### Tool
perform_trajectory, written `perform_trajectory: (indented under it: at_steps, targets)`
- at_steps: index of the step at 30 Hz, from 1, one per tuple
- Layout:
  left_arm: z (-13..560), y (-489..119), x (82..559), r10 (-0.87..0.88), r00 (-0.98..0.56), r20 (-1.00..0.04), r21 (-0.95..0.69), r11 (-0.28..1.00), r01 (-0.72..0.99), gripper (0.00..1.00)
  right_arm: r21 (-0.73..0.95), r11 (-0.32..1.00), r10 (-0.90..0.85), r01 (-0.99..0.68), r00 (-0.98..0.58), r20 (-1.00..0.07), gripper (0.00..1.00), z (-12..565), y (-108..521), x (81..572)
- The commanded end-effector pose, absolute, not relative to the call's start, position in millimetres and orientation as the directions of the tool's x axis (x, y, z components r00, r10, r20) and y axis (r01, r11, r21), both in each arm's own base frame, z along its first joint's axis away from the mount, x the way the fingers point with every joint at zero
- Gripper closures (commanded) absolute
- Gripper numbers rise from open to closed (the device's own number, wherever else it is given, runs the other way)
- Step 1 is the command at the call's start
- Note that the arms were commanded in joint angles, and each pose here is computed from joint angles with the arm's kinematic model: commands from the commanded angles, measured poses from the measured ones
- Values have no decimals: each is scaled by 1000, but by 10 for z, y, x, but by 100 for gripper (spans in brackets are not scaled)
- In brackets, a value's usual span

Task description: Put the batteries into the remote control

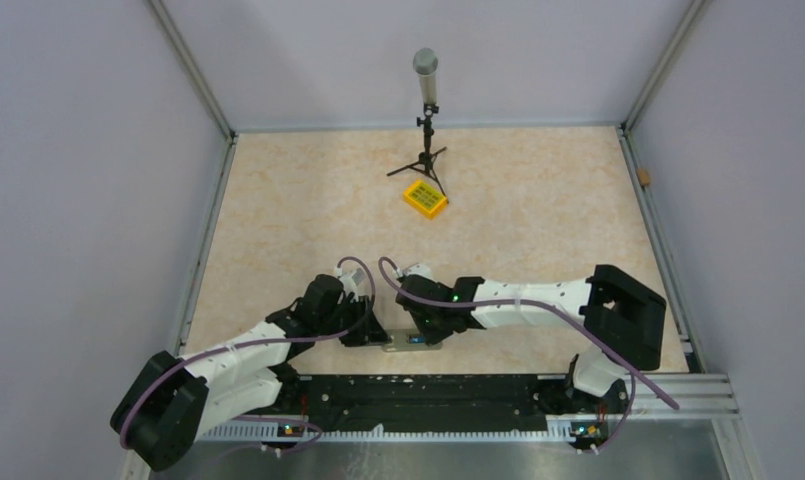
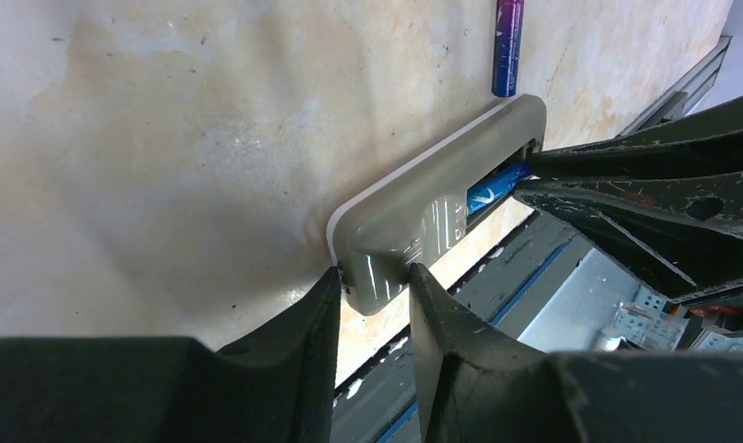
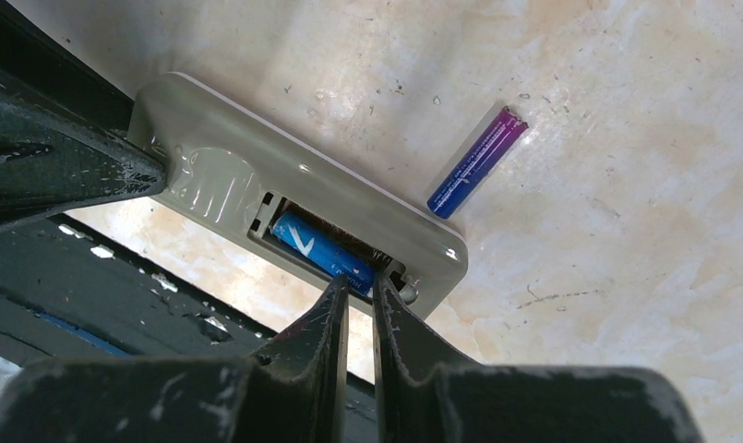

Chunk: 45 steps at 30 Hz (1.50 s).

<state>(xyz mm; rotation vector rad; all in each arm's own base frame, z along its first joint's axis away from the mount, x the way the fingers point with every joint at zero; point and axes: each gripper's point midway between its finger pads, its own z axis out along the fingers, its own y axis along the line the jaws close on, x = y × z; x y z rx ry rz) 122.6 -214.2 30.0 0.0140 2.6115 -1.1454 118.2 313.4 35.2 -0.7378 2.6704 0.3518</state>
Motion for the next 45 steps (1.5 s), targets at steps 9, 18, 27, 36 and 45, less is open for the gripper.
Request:
perform_trajectory:
  at_steps: [9, 18, 27, 36, 45]
  targets:
    - [422, -2225, 1253, -103, -948, -301, -750, 640, 169, 66, 242, 791, -465, -562, -810, -358, 98, 116, 3469, 904]
    - [443, -2244, 1250, -96, -948, -303, -755, 631, 177, 66, 222, 783, -491, -581, -797, -351, 100, 109, 3522, 902]
    - [449, -2251, 1239, -92, -949, -301, -760, 624, 180, 66, 276, 758, -488, -591, -795, -361, 100, 150, 3672, 862]
    - [456, -2240, 1228, -92, -948, -306, -759, 625, 184, 66, 124, 813, -501, -569, -792, -349, 100, 90, 3409, 998]
    - [432, -2197, 1230, -90, -948, -306, -738, 651, 177, 64, 119, 815, -477, -568, -773, -418, 100, 289, 3439, 1103]
